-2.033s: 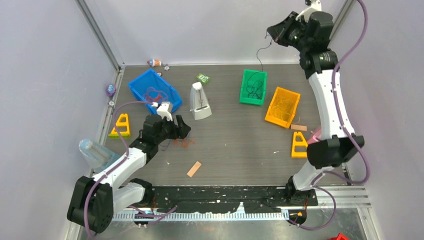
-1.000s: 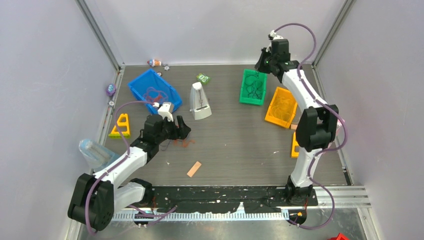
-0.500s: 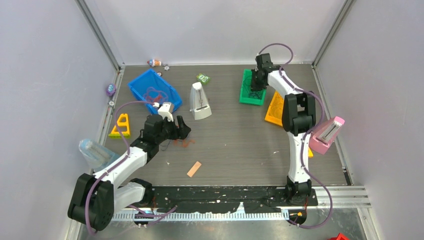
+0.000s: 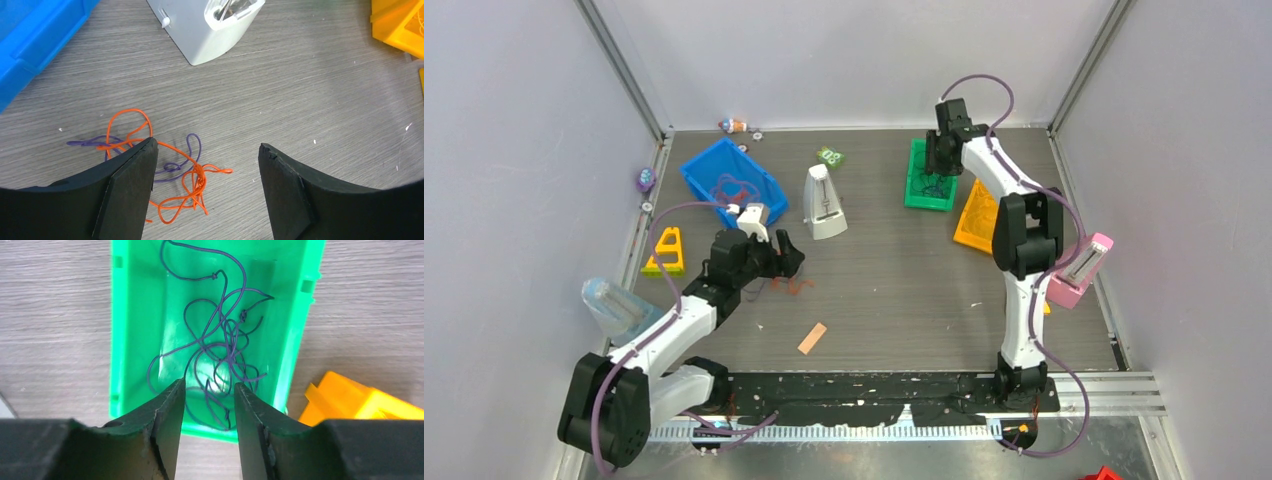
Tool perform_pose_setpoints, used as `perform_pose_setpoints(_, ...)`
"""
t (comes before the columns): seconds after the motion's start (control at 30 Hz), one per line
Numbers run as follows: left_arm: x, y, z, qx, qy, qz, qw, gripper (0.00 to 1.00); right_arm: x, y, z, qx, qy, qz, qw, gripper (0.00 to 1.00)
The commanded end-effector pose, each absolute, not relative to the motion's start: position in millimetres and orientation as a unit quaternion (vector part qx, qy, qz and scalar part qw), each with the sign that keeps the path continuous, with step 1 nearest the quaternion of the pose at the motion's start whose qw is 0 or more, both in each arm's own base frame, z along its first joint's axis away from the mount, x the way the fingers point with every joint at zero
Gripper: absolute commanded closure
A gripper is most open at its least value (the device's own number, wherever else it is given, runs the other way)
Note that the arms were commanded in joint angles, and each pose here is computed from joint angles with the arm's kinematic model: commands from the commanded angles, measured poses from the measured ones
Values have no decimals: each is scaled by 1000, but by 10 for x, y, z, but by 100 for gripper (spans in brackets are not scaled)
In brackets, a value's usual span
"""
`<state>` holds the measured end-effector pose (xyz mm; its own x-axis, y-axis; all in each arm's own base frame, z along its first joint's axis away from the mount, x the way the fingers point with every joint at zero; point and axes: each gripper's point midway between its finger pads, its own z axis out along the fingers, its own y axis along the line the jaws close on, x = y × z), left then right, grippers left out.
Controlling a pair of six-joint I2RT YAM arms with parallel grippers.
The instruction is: Untangle the cables
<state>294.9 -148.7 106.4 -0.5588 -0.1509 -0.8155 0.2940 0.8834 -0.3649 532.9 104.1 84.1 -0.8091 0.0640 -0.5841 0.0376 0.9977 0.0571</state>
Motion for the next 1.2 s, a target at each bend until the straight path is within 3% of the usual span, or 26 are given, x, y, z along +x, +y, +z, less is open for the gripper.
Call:
perform_pose_setpoints(0.0, 3012, -1452, 1219, 38, 834, -230, 501, 25, 5247, 1040, 1744, 19, 920, 17, 390, 49)
perform_pose_setpoints(0.23, 3050, -1354, 1141, 11, 848, -204, 489, 16, 4821, 1332, 2107, -24, 901, 52, 430, 3)
perform_pose_setpoints(0.27, 3058, -1340, 1123, 7, 851, -199, 487, 15, 4743, 1373, 1988, -30, 902, 55, 427, 0)
perform_pose_setpoints(0.43, 3093, -1349, 987, 6, 869, -188, 458, 15, 4243, 1865, 2019, -90, 876, 115, 460, 5)
perform_pose_setpoints(0.5, 3104, -1402, 916, 13, 879, -193, 437, 24, 4059, 2040, 1926, -114, 868, 140, 463, 4)
perform_pose_setpoints(0.53, 3109, -1435, 886, 17, 883, -197, 426, 30, 3966, 2124, 1811, -123, 866, 150, 461, 4)
perform_pose_setpoints(0.6, 3107, -1504, 856, 29, 886, -209, 413, 59, 3775, 2343, 1742, -152, 852, 197, 461, 1)
perform_pose_setpoints(0.67, 3097, -1602, 925, 52, 876, -234, 419, 87, 3626, 2487, 1693, -164, 836, 232, 470, 5)
perform_pose_setpoints(0.73, 3045, -1728, 1054, 83, 854, -271, 435, 100, 3480, 2596, 1714, -176, 813, 267, 487, 9)
perform_pose_setpoints(0.87, 2724, -2140, 1579, 194, 757, -387, 489, 100, 3237, 2717, 1665, -193, 768, 323, 518, 11)
perform_pose_setpoints(1.17, 2169, -2536, 2002, 315, 642, -484, 505, 100, 2882, 2958, 1705, -227, 690, 433, 533, 8)
